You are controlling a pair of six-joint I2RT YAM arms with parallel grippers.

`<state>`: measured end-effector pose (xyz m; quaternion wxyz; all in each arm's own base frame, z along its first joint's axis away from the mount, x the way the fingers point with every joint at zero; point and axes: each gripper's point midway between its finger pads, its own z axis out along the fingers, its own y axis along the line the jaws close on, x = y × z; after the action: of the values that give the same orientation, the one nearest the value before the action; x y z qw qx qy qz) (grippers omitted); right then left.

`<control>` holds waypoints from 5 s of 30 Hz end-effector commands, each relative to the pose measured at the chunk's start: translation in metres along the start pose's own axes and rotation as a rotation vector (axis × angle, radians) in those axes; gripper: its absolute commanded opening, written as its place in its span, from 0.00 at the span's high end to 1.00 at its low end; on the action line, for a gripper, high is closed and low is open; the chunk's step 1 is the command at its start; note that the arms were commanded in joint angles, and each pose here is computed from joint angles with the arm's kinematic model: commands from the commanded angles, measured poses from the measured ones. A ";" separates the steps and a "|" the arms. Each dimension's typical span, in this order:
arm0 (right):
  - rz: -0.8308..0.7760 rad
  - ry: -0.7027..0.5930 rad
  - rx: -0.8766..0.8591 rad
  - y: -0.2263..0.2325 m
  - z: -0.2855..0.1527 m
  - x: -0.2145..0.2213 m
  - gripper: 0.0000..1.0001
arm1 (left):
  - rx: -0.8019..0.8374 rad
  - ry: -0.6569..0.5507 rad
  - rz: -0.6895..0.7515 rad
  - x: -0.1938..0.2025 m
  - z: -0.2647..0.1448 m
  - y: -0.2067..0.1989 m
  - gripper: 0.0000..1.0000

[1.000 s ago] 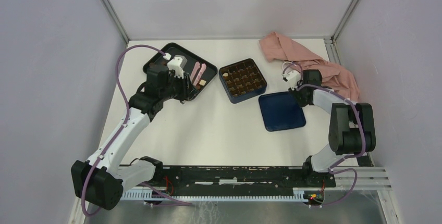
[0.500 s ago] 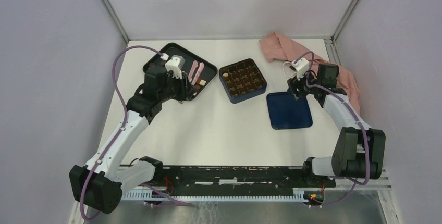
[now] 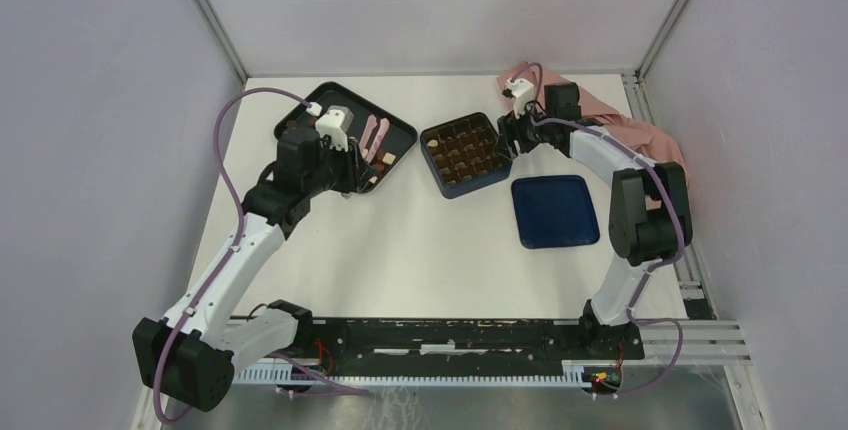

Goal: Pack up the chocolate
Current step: Move the packing box to the center of the board, then pick up the fake chocolate from the plate.

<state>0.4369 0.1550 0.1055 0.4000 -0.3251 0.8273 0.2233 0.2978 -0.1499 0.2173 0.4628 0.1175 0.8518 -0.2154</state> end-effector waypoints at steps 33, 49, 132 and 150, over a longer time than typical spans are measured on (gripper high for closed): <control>0.071 0.188 0.027 0.021 0.005 0.051 0.78 | -0.010 -0.066 0.069 -0.017 -0.002 0.004 0.62; -0.052 0.116 -0.113 0.089 -0.026 0.051 0.52 | -0.004 -0.052 0.069 -0.013 0.001 0.004 0.62; -0.362 -0.109 -0.433 0.151 -0.068 0.009 0.38 | -0.401 0.446 -0.416 0.019 0.115 0.273 0.59; -0.355 -0.098 -0.442 0.150 -0.065 0.012 0.38 | -0.445 0.507 -0.358 0.025 0.127 0.273 0.60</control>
<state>0.2809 0.2100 0.1368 0.3744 -0.5222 0.6837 0.3459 0.4792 0.0250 0.0565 0.1935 -0.1129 0.9704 -0.0906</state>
